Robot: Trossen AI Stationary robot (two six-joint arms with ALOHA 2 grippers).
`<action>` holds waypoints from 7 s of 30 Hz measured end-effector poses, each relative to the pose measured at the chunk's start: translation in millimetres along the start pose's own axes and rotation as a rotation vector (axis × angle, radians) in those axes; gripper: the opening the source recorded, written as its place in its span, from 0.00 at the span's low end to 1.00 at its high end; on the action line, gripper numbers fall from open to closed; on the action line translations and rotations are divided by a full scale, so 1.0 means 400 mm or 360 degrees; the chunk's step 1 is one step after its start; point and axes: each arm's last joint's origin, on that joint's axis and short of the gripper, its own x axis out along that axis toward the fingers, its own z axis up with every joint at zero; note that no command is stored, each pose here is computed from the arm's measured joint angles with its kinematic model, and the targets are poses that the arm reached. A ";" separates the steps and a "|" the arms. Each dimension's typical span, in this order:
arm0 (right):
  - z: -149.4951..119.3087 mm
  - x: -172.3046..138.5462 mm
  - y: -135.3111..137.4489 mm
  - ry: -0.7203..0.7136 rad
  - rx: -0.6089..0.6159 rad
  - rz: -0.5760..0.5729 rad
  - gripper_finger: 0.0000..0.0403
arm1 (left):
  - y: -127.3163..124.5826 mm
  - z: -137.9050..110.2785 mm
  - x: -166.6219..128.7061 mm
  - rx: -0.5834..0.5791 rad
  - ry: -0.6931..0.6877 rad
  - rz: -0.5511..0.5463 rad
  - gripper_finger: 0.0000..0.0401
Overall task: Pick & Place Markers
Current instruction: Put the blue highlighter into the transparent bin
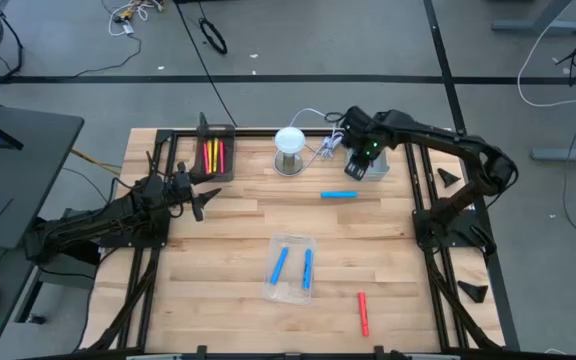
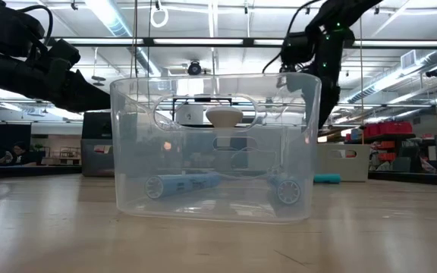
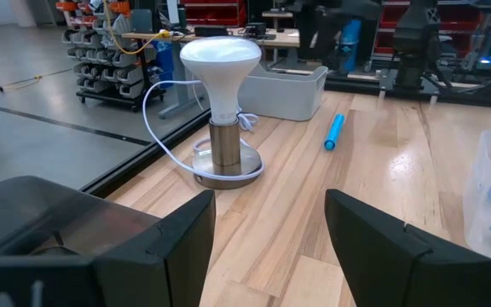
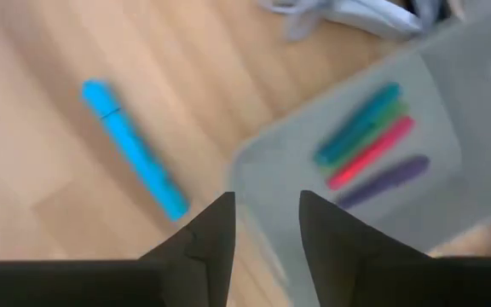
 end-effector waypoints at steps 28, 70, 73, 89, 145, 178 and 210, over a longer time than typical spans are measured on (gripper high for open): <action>-0.008 0.038 0.191 0.0150 -0.0851 0.0101 0.32 | 0.000 0.000 0.000 0.0000 0.0000 0.0000 0.57; -0.028 0.270 0.181 0.0317 -0.0898 0.0092 0.32 | 0.000 0.000 0.000 0.0000 0.0000 0.0000 0.57; -0.025 0.272 0.184 0.0291 -0.0888 0.0162 0.32 | 0.000 0.000 0.000 0.0000 0.0001 0.0000 0.57; -0.041 0.270 0.199 0.0380 -0.0847 0.0178 0.10 | 0.000 0.000 0.000 0.0000 0.0000 0.0000 0.57; -0.137 -0.015 0.339 0.0468 0.1066 0.0263 0.13 | 0.000 0.000 0.000 0.0000 0.0000 0.0000 0.57; -0.019 -0.047 0.819 0.0444 0.1557 0.0305 0.13 | 0.000 0.000 0.000 0.0000 0.0000 0.0000 0.57; 0.052 0.180 0.889 0.0384 0.1636 0.0336 0.18 | 0.000 0.000 0.000 0.0000 0.0001 0.0000 0.57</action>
